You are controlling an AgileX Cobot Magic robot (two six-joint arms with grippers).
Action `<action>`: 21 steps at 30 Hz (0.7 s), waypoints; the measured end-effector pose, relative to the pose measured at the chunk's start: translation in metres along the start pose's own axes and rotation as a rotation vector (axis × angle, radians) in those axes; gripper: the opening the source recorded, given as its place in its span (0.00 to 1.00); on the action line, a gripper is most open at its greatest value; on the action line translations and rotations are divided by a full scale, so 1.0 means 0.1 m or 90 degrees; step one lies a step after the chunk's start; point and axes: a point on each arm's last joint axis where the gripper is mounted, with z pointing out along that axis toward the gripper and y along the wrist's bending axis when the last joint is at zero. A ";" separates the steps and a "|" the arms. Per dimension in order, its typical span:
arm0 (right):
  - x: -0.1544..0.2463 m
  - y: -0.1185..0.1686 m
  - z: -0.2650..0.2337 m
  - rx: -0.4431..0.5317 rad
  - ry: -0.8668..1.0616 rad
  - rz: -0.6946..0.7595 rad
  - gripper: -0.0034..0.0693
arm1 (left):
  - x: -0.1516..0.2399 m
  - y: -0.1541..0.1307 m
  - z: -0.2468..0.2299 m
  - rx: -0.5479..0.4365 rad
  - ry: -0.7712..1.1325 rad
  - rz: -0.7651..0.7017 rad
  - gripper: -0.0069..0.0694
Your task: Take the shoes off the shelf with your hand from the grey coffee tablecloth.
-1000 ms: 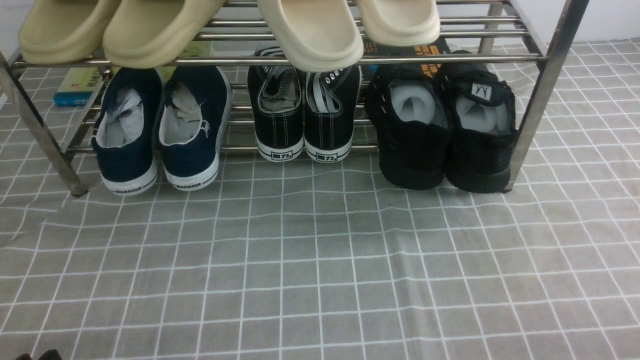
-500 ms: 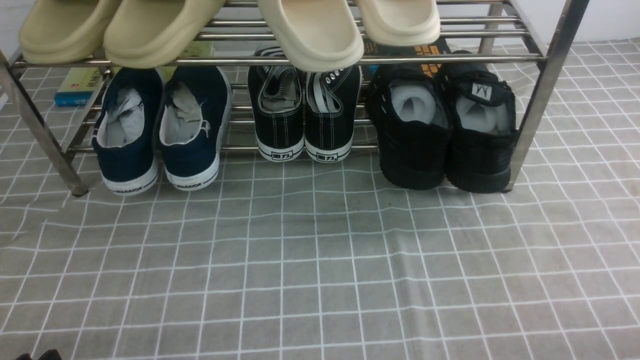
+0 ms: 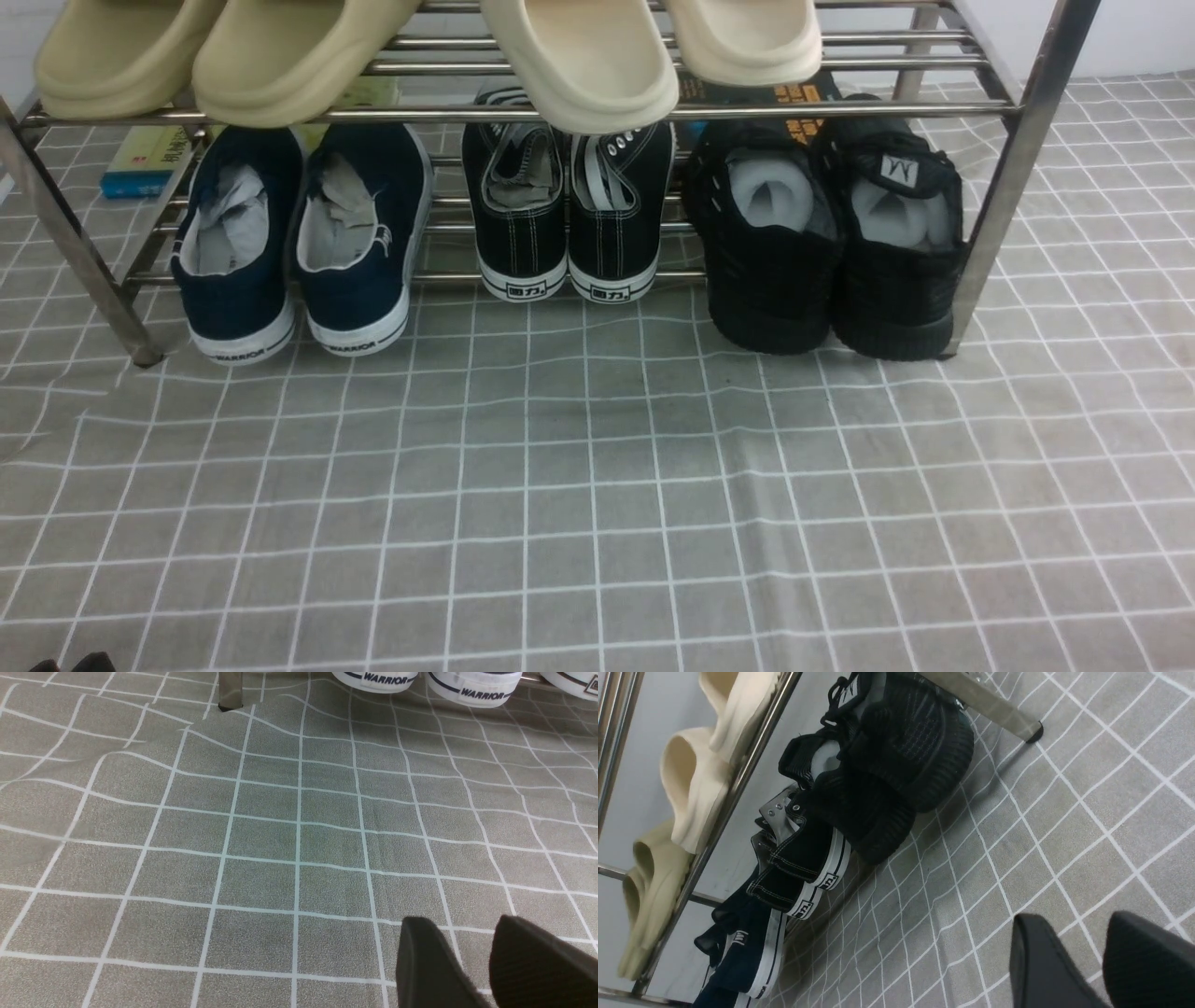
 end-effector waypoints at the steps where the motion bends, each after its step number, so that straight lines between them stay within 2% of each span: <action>1: 0.00 0.01 0.00 0.000 0.001 -0.007 0.33 | 0.00 0.00 0.00 0.000 0.000 0.000 0.40; 5: -0.16 0.29 -0.09 -0.035 -0.032 -0.166 0.11 | 0.00 0.00 0.00 0.000 0.000 0.000 0.40; 7: -0.31 0.52 -0.10 -0.027 -0.038 -0.254 0.04 | 0.00 0.00 0.00 0.000 0.000 0.000 0.40; 8: -0.32 0.54 -0.11 -0.031 -0.040 -0.259 0.04 | 0.00 0.00 0.00 0.000 0.000 0.000 0.40; 10: -0.45 0.73 0.02 0.034 0.031 -0.328 0.04 | 0.00 0.00 0.00 0.000 0.000 0.000 0.40; 11: -0.45 0.72 0.04 0.042 0.037 -0.330 0.04 | 0.00 0.00 0.00 0.000 0.000 0.000 0.40; 14: -0.52 0.79 0.40 0.192 0.260 -0.337 0.05 | 0.00 0.00 0.00 0.000 0.000 0.000 0.40; 15: -0.52 0.80 0.40 0.193 0.264 -0.338 0.05 | 0.00 0.00 0.00 0.000 0.000 0.000 0.40; 17: -0.55 0.81 0.68 0.256 0.380 -0.329 0.05 | 0.00 0.00 0.00 0.000 0.000 0.000 0.40; 21: -0.56 0.93 1.11 0.238 0.494 -0.359 0.05 | 0.00 0.00 0.00 0.000 0.000 0.000 0.40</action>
